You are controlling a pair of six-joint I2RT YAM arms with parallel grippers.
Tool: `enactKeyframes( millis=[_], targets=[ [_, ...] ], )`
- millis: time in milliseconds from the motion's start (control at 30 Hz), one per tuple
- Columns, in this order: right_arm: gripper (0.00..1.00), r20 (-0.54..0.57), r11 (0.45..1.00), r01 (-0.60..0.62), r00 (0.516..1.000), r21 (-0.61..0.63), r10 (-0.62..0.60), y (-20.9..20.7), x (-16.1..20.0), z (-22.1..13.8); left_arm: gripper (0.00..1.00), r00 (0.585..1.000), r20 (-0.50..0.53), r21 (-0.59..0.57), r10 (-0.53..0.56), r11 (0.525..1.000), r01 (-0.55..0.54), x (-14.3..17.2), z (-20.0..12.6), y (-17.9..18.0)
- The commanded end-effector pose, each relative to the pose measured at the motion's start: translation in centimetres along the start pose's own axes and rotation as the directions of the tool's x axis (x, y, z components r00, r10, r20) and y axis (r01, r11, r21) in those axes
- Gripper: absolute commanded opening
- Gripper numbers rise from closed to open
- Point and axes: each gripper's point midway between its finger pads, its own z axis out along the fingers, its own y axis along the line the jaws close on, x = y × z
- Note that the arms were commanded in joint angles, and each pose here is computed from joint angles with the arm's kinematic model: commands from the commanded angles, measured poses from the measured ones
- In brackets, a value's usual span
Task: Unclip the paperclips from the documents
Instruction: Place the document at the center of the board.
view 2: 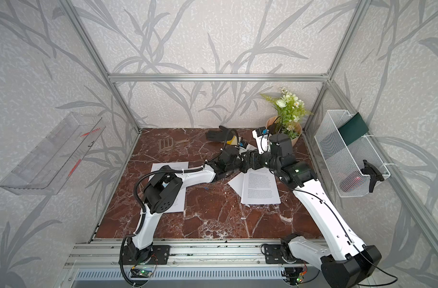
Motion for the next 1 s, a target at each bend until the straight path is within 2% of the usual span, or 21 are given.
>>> enactKeyframes(
  millis=[0, 67, 200, 300, 433, 467, 567, 633, 767, 967],
  targets=[
    [0.68, 0.001, 1.000, 0.010, 1.000, 0.009, -0.010, -0.2, 0.2, -0.2, 0.27, 1.000, 0.014, -0.010, 0.028, 1.000, -0.028, -0.5, 0.6, 0.1],
    [0.69, 0.006, 1.000, 0.009, 1.000, 0.007, -0.009, -0.2, 0.2, -0.2, 0.17, 0.999, 0.014, 0.034, 0.040, 0.999, -0.040, -1.0, 0.8, -0.9],
    [0.69, 0.025, 1.000, 0.021, 0.999, 0.010, -0.021, -0.2, -0.4, -0.6, 0.01, 0.996, 0.055, 0.162, 0.072, 0.984, -0.080, -4.0, -0.3, -5.4],
    [0.69, 0.041, 1.000, 0.024, 0.999, 0.017, -0.024, -0.3, -0.7, -0.9, 0.00, 0.992, 0.020, 0.220, 0.121, 0.968, -0.122, -3.5, -0.5, -7.9],
    [0.69, 0.027, 0.999, 0.020, 0.999, 0.031, -0.021, -0.7, -0.2, -0.9, 0.00, 0.991, -0.012, 0.191, 0.135, 0.973, -0.130, -2.2, -0.5, -7.1],
    [0.69, 0.015, 0.999, 0.015, 1.000, 0.044, -0.016, -1.0, 0.1, -0.8, 0.01, 0.987, -0.023, 0.171, 0.158, 0.974, -0.151, -2.2, -0.7, -6.8],
    [0.69, -0.014, 0.995, -0.013, 1.000, 0.102, 0.014, -2.2, 1.5, -0.7, 0.18, 0.976, -0.073, 0.048, 0.205, 0.978, -0.201, -2.2, -1.4, -4.7],
    [0.69, 0.004, 0.993, -0.021, 1.000, 0.114, 0.021, -2.5, 1.8, -0.9, 0.32, 0.969, -0.128, -0.056, 0.210, 0.974, -0.218, -1.9, -1.9, -2.6],
    [0.70, 0.032, 0.992, -0.026, 0.999, 0.124, 0.023, -2.9, 1.7, -1.3, 0.46, 0.958, -0.230, -0.145, 0.172, 0.967, -0.208, -0.5, -1.7, -0.1],
    [0.70, 0.000, 0.994, -0.032, 0.999, 0.106, 0.033, -2.9, 2.3, -0.5, 0.52, 0.942, -0.306, -0.159, 0.135, 0.969, -0.190, 2.3, 1.2, 1.2]
  ],
)
